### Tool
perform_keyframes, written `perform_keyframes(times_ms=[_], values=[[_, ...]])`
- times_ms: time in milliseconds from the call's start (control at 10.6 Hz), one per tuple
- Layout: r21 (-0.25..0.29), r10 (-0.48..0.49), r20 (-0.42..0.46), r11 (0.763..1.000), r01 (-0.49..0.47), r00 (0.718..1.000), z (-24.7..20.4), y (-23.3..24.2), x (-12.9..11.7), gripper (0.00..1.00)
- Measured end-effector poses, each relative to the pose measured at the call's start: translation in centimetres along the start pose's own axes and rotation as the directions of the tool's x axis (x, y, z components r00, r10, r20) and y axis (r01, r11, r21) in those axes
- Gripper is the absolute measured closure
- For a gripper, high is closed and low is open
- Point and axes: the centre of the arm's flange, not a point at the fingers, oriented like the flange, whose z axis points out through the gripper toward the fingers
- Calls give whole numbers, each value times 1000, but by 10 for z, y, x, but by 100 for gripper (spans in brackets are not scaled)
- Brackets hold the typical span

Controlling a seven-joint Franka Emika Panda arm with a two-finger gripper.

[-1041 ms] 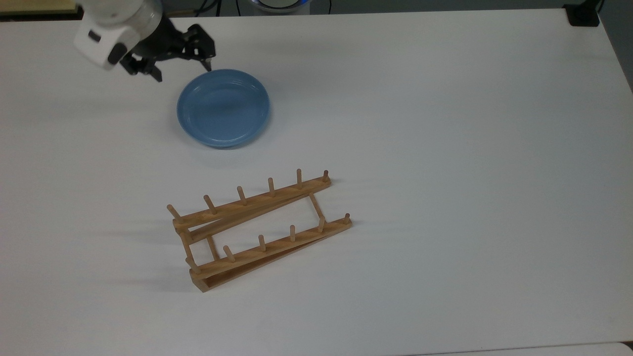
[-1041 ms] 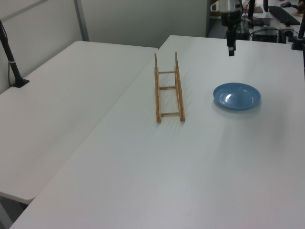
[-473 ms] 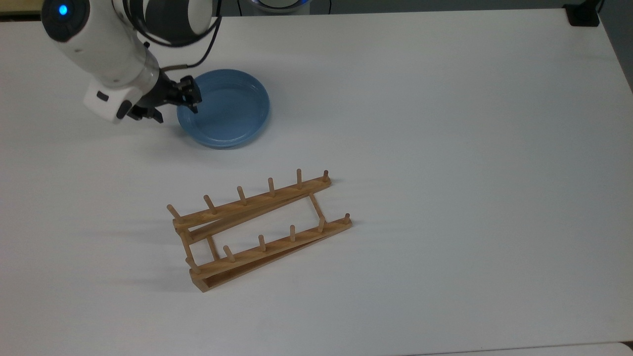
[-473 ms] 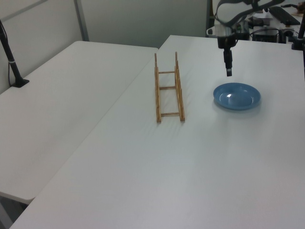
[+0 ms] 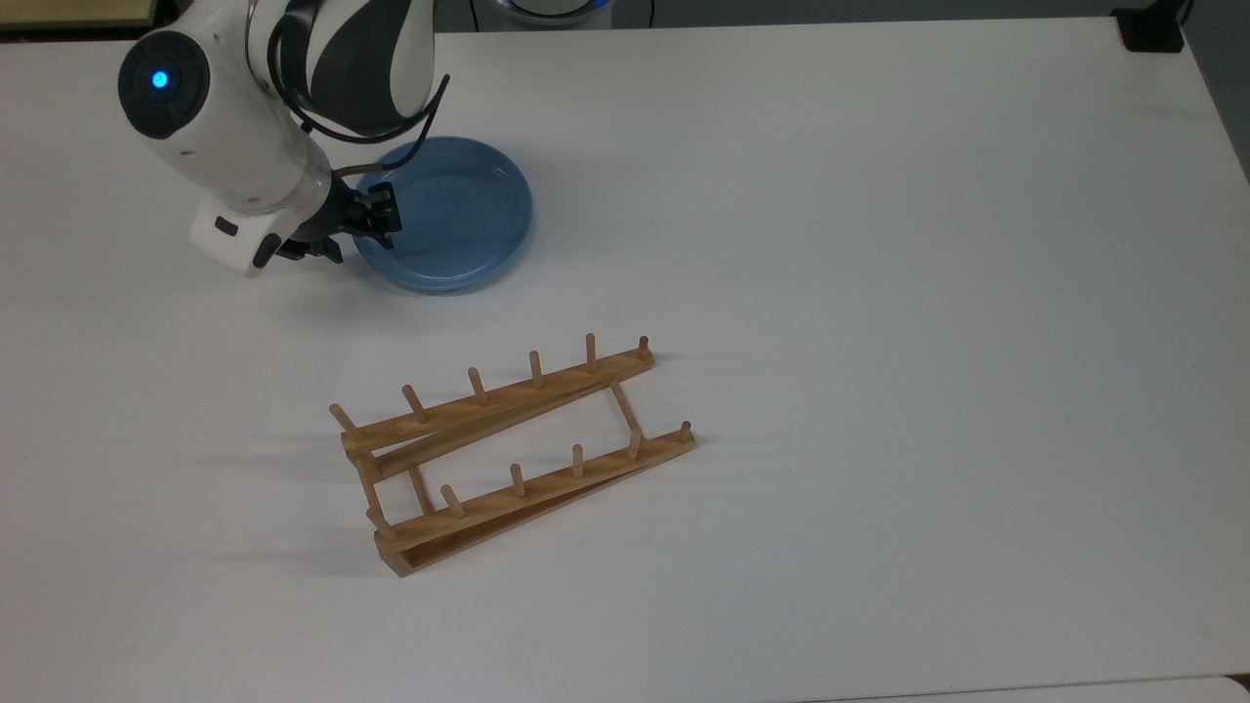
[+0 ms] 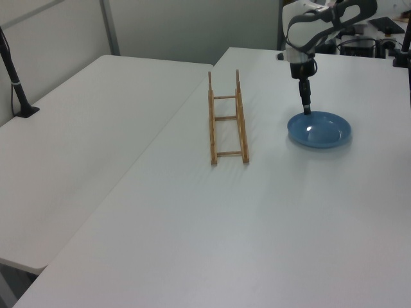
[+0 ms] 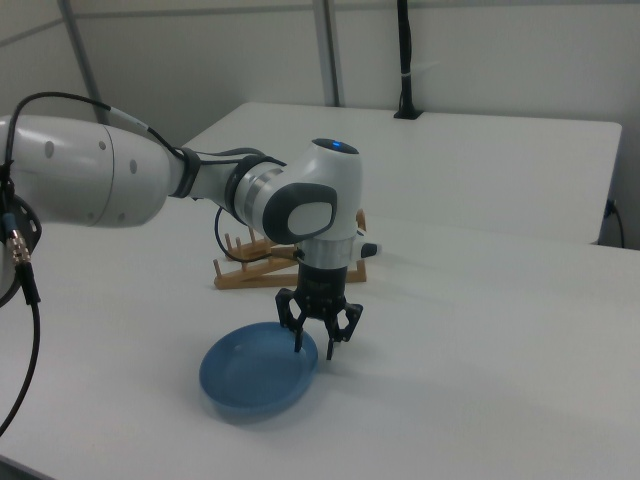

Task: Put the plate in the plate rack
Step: 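Close the gripper on the blue plate's rim and tilt it up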

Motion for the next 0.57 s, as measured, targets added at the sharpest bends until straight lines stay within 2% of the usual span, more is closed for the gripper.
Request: perform_keyframes(times_ms=[95,284,379,568], values=[[4,-1,7,1000,1,1000,5,0,0,51],[3,-10,23,1000,9,1000,12,-3,1,54],[3,-14,28,1000,14,1000,14,-6,2,64],[3,-23,32,1000,23,999,16,-10,5,76]])
